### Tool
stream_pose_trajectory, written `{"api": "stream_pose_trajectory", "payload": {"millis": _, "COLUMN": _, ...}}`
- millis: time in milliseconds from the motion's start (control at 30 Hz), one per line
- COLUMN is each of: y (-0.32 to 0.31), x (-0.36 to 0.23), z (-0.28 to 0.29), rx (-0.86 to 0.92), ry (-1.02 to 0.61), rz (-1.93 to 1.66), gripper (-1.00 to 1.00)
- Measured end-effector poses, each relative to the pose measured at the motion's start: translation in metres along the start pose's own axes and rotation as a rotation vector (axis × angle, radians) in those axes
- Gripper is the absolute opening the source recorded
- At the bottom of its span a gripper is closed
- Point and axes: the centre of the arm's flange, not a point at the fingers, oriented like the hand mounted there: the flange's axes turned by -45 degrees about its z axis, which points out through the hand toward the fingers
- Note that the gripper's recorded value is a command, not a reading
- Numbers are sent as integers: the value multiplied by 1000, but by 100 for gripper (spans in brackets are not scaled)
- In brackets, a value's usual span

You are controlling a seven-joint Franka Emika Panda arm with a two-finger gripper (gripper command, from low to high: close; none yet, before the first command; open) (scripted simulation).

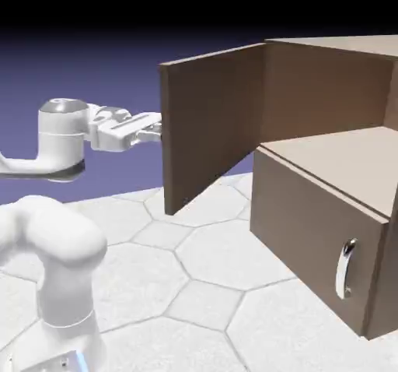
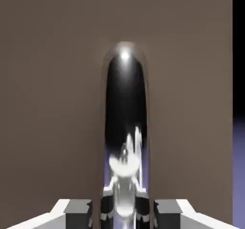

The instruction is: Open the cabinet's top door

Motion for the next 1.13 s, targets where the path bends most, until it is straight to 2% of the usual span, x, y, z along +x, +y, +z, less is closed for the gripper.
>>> {"api": "stream_pose_trajectory", "payload": {"millis": 500, "y": -65, "x": 0, "z": -136, "rx": -302, "ry": 0, "rz": 0, "gripper": -100}}
{"api": "stream_pose_trajectory", "payload": {"millis": 1133, "y": -164, "x": 0, "z": -243, "rx": -591, "ry": 0, "rz": 0, "gripper": -100}}
